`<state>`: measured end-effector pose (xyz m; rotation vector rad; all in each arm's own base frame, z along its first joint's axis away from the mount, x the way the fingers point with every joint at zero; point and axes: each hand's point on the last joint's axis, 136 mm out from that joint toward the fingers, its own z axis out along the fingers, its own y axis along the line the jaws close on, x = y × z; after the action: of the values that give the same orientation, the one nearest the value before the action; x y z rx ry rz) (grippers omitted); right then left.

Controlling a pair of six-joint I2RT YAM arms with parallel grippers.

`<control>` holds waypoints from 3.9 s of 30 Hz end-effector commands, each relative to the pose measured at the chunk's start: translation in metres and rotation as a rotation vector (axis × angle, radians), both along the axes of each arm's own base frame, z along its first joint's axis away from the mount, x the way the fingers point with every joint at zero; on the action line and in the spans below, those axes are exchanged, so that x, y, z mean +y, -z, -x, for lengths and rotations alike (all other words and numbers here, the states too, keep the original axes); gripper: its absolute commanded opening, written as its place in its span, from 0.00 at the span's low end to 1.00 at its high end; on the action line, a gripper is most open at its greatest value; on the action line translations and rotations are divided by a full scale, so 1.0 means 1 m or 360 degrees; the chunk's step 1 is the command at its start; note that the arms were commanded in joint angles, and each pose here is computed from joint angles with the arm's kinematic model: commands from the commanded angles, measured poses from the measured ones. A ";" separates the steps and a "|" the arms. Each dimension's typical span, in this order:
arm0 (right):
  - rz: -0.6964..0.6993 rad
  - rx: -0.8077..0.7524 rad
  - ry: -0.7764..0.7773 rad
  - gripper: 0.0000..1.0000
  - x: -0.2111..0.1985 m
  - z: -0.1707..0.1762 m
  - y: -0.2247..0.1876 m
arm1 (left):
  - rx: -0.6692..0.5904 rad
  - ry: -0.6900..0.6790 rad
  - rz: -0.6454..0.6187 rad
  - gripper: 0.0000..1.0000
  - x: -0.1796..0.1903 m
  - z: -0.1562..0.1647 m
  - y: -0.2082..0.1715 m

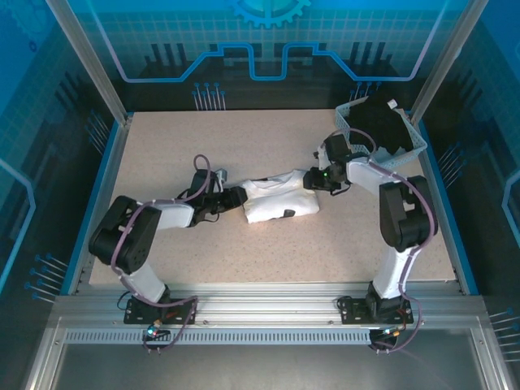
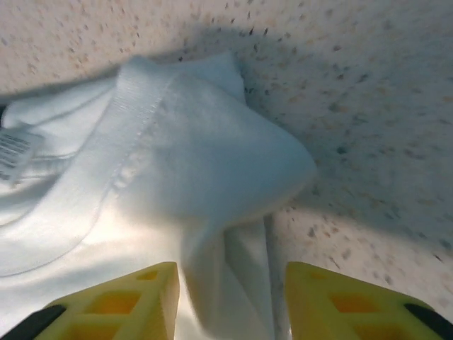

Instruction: Fold the inside-out t-shirt

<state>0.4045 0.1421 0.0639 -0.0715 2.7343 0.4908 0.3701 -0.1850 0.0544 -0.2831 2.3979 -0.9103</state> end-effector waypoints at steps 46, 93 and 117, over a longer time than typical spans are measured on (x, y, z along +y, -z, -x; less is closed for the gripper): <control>-0.0077 -0.0471 0.0069 0.56 -0.015 0.049 -0.089 | 0.0142 0.0239 -0.0552 0.00 0.030 -0.011 -0.032; -0.0251 -0.0639 0.0056 0.59 -0.003 0.063 -0.108 | 0.0235 -0.0898 -0.2405 0.79 0.400 -0.122 -0.186; 0.0754 -0.1193 0.0485 1.00 -0.132 0.044 -0.078 | -0.0897 -0.1033 -0.1069 0.99 0.245 0.041 -0.121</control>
<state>0.3377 0.0240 0.1232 -0.0226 2.1614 -0.2482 0.3063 0.0619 0.1398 -0.5143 1.9408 0.1528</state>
